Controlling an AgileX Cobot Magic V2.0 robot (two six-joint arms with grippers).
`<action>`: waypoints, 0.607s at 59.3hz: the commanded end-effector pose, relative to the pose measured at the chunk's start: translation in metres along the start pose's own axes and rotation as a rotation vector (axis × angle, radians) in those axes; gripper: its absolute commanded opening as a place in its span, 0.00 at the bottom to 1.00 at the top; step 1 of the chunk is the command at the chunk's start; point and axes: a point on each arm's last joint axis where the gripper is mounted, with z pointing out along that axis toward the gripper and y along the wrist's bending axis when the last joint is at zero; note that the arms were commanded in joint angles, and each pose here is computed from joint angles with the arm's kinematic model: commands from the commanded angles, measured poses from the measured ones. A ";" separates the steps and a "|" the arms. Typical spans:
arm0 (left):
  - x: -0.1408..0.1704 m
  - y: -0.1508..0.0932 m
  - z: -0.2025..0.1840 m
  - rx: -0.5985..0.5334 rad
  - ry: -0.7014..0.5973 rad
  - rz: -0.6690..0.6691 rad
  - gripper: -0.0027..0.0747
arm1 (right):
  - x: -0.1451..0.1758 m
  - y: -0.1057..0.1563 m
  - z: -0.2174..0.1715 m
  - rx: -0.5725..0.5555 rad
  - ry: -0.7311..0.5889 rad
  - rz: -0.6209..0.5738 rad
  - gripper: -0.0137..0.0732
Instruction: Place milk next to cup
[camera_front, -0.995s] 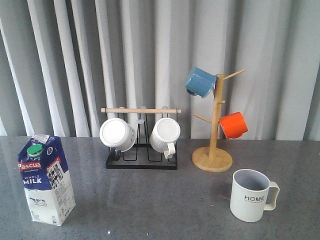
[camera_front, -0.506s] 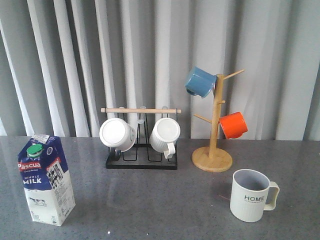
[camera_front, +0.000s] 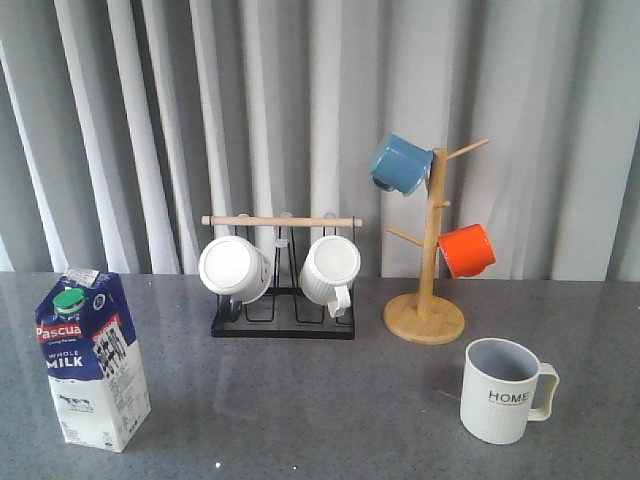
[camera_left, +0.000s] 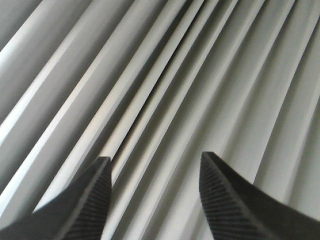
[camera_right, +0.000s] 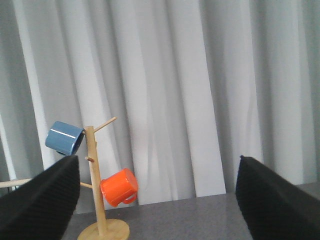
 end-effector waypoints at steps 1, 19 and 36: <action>-0.016 -0.013 0.018 -0.008 0.047 0.101 0.54 | -0.033 0.004 0.009 -0.001 -0.056 -0.107 0.87; -0.033 -0.030 0.095 -0.103 0.334 0.364 0.54 | -0.071 0.009 0.090 0.014 0.190 -0.242 0.84; -0.026 -0.026 0.113 -0.125 0.383 0.365 0.54 | 0.035 0.001 0.166 -0.025 0.646 -0.141 0.84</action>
